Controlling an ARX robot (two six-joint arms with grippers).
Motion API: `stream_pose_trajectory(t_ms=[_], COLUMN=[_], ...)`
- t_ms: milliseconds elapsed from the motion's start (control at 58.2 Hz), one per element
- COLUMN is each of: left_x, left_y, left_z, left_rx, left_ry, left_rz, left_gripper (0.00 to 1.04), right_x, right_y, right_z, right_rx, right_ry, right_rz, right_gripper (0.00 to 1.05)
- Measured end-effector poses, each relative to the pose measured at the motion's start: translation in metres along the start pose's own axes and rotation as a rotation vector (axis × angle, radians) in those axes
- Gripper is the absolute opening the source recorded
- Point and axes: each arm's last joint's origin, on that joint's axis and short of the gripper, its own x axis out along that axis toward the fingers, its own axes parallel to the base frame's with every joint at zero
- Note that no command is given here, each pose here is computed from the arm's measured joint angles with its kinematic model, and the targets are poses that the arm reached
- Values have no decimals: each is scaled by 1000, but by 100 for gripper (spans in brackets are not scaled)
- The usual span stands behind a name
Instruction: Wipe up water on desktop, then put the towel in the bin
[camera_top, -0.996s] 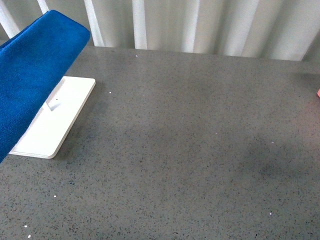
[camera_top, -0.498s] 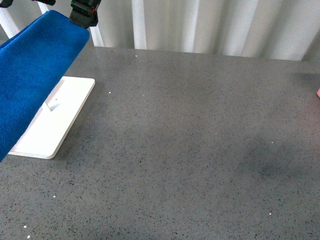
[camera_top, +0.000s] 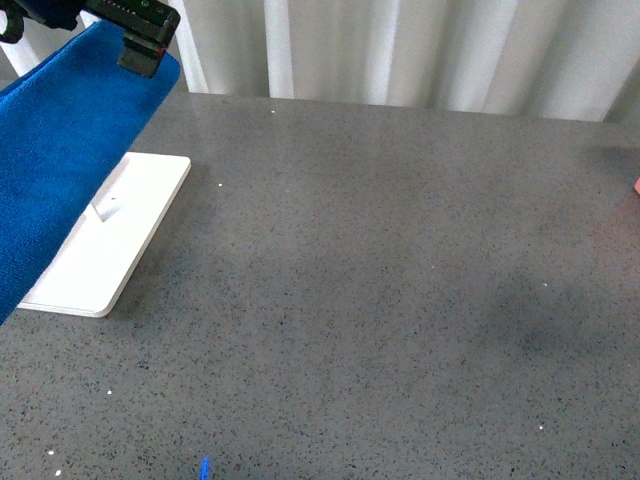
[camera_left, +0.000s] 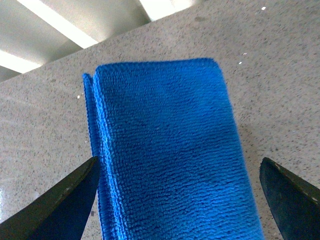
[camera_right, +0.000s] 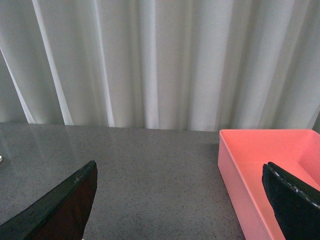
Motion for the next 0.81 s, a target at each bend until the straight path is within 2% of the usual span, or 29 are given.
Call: stream_pose_trajectory(t_ms=[275,344,515,722,807], left_x=[8,11,13,9,8], left_y=[1,-1,0,2,-1], left_z=[-9,-12,-15,-13,-12], left_rx=[-16,-8,-9,-23,-29], left_ry=[29,32,35,23,21], left_rz=[-3,2,21,-3,-35], left_gripper=[98,85,45,15,6], right_x=[0,0,0,0,0], right_y=[0,0,0,0,0], right_z=[0,0,0,0,0], right_rx=[0,0,0,0,0], right_ry=[0,0,0,0,0], right_rz=[0,0,0,0,0], right_gripper=[98,98,98,98,98])
